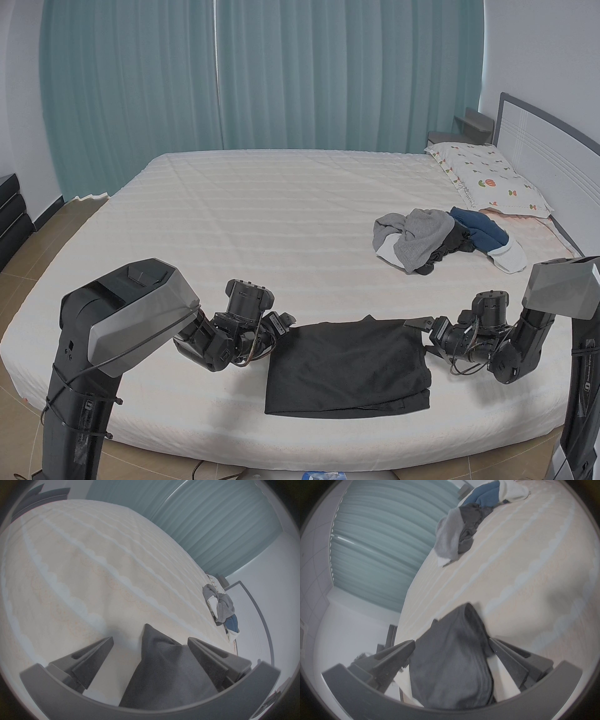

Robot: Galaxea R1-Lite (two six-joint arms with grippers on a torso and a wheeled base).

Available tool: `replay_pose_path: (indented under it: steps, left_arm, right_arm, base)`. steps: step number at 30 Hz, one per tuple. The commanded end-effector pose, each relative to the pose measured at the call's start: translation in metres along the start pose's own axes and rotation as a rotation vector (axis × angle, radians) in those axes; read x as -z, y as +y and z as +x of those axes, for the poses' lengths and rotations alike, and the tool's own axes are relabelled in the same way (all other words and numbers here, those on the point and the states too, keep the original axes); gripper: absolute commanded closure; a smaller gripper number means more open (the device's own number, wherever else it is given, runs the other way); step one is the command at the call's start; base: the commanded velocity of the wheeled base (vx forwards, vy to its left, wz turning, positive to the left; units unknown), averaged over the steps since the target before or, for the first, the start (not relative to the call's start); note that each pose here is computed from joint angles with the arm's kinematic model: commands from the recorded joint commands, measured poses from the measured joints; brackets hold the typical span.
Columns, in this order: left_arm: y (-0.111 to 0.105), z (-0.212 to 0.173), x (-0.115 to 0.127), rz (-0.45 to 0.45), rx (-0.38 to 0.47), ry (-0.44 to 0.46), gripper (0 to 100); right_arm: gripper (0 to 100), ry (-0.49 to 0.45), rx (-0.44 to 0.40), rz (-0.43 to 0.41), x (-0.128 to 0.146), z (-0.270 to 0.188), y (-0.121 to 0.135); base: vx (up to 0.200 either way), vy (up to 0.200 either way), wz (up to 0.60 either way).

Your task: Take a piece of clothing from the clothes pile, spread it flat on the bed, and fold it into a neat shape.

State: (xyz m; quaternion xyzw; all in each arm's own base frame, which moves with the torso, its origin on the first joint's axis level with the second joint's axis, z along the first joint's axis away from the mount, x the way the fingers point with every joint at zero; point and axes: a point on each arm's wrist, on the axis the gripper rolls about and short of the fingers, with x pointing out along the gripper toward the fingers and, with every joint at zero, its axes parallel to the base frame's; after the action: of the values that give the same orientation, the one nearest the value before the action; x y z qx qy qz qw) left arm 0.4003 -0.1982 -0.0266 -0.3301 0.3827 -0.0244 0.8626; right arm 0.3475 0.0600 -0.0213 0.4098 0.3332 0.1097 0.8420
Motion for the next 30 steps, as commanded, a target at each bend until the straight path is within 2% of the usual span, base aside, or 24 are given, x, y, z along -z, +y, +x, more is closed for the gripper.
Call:
replay_pose_path:
  steps: [1, 4, 10, 13, 20, 26, 30]
  left_arm:
    - [-0.001, -0.020, -0.007, -0.059, 0.007, 0.000, 0]
    - [0.001, -0.036, -0.010, -0.078, 0.010, 0.013, 0]
    - [0.004, -0.035, -0.005, -0.076, -0.001, 0.031, 0]
    - [0.004, -0.035, -0.004, -0.076, -0.004, 0.032, 0]
    - [0.005, -0.034, -0.003, -0.073, -0.007, 0.034, 0]
    - [0.004, -0.033, -0.003, -0.074, -0.004, 0.032, 0]
    - [0.004, -0.033, -0.003, -0.074, -0.004, 0.032, 0]
  right_arm:
    - [0, 0.054, -0.043, -0.057, 0.005, -0.030, 0.010]
    - [0, 0.123, -0.043, -0.126, 0.018, -0.040, 0.005]
    - [0, 0.161, -0.026, -0.218, 0.028, -0.046, -0.001]
    - [0, 0.166, -0.021, -0.228, 0.029, -0.047, -0.003]
    - [0, 0.180, -0.020, -0.261, 0.033, -0.040, -0.007]
    - [0, 0.118, -0.071, -0.292, 0.033, -0.028, -0.010]
    - [0, 0.109, -0.078, -0.295, 0.033, -0.028, -0.010]
  base:
    - [0.000, 0.000, 0.00]
    - [0.000, 0.000, 0.00]
    - [-0.033, 0.000, 0.00]
    - [-0.200, 0.000, 0.00]
    - [0.000, 0.000, 0.00]
    - [0.000, 0.000, 0.00]
    - [0.000, 0.000, 0.00]
